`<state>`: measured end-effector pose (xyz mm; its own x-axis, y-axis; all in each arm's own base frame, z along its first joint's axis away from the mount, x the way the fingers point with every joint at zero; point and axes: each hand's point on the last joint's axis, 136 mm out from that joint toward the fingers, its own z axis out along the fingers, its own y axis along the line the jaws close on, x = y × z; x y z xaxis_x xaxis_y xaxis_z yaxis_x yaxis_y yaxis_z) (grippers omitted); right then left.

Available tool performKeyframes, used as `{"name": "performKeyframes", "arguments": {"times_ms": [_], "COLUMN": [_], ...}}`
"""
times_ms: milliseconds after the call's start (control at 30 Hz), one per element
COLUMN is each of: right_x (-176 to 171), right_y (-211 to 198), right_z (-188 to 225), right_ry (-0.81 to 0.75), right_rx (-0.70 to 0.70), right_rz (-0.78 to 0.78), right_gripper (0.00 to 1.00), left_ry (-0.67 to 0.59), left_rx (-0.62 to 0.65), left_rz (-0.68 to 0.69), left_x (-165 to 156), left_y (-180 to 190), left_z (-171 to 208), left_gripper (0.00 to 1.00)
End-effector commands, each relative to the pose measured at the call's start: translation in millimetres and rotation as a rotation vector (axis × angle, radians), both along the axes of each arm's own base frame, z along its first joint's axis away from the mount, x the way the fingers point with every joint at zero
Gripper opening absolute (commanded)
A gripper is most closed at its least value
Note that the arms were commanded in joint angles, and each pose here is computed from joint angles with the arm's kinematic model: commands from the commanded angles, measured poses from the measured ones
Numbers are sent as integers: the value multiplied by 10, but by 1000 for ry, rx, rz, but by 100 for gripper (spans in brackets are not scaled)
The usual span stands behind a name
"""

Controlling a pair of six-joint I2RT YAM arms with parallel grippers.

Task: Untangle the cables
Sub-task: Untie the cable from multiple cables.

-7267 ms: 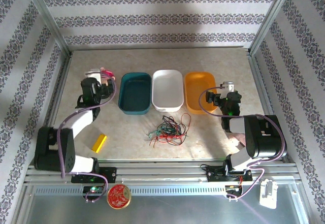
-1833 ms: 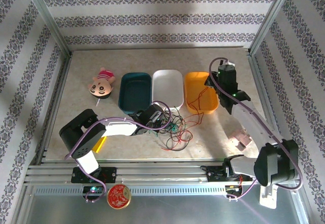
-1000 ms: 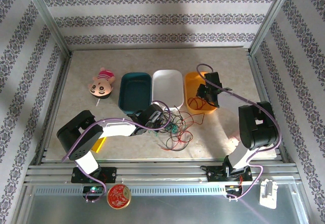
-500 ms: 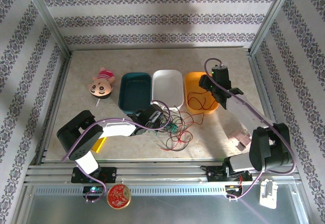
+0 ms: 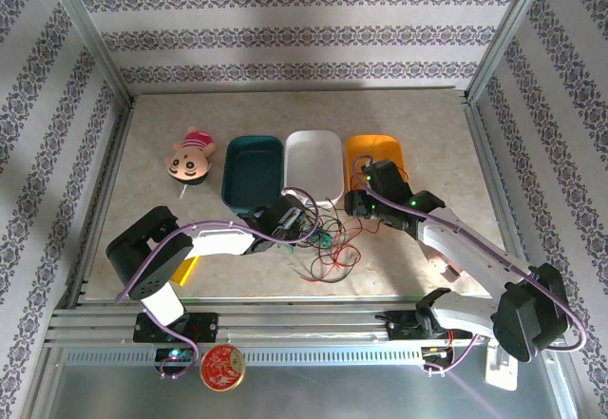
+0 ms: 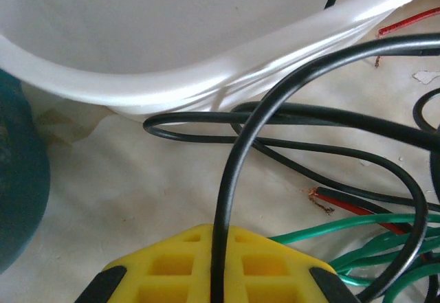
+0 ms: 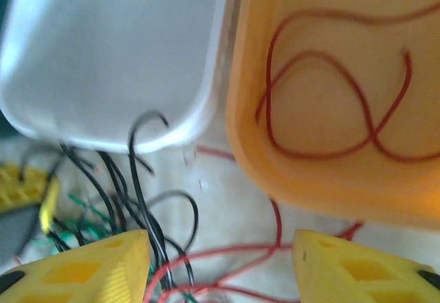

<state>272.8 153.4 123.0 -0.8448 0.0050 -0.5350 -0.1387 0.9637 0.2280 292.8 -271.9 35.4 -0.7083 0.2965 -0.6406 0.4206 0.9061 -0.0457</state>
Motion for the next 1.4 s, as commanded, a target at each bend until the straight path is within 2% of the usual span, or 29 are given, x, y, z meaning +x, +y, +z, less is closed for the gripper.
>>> {"name": "performKeyframes", "arguments": {"times_ms": [0,200,333,600,1000,1267,1367], "right_x": [-256,-362,-297,-232,-170,-212,-220], "right_y": [-39,-74,-256,-514,-603,-682,-705], "right_z": [-242,-537,-618,-752,-1027,-1080,-1088], "right_ry": [115,241,242,277,325,354,360], "right_rx": [-47,-85,-118,-53,-91,-207,-229], "right_rz": [73,59,-24,-151,-205,-240,-250], "right_gripper": [57,58,58,59,58,51,43], "left_ry": [-18,-16,-11,-12,-12,-27,-28], "left_rx": [9,17,22,22,29,25,21], "left_rz": [-2,-7,-7,-7,-22,-14,-9], "left_x": [-7,-2,-13,-19,-21,-9,-5], "left_y": [-34,-42,-29,-18,-37,-21,-22], "left_z": [10,13,2,10,34,71,78], "left_gripper": [0,0,0,0,0,0,0]}}
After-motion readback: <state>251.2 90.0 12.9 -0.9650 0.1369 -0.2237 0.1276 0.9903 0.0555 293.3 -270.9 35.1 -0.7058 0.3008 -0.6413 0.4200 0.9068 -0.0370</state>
